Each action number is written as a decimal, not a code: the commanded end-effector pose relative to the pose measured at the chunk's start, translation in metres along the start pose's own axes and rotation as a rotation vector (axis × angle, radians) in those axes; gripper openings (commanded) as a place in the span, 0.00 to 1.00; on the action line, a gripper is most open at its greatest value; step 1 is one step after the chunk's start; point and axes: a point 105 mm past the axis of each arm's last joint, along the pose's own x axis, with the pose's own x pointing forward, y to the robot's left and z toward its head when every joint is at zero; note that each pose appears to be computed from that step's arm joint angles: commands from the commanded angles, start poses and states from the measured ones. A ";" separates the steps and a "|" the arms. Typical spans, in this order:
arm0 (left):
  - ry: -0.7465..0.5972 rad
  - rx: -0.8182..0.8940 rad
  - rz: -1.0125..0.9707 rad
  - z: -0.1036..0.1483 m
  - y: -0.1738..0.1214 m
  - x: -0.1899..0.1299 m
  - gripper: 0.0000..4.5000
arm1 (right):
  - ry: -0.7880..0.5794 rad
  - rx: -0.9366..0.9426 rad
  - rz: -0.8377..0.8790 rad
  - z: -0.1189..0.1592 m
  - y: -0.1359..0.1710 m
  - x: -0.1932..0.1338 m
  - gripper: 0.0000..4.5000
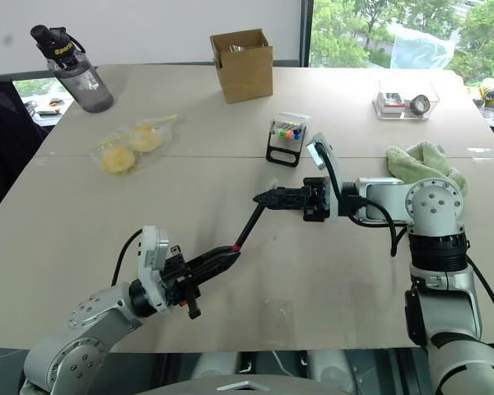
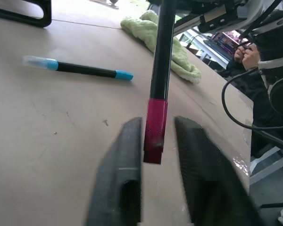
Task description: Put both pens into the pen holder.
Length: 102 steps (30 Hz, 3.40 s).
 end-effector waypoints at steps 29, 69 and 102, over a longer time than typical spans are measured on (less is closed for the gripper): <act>-0.064 0.460 0.285 0.123 0.026 0.003 0.71 | -0.059 -1.860 -0.425 0.096 -0.033 0.004 0.03; 0.033 0.285 0.154 0.072 0.015 -0.005 0.72 | 0.262 -0.881 -0.413 -0.001 -0.103 -0.046 0.99; -0.654 -0.438 0.164 0.111 0.024 0.005 0.72 | -0.087 -0.759 -0.006 -0.007 -0.020 -0.008 0.01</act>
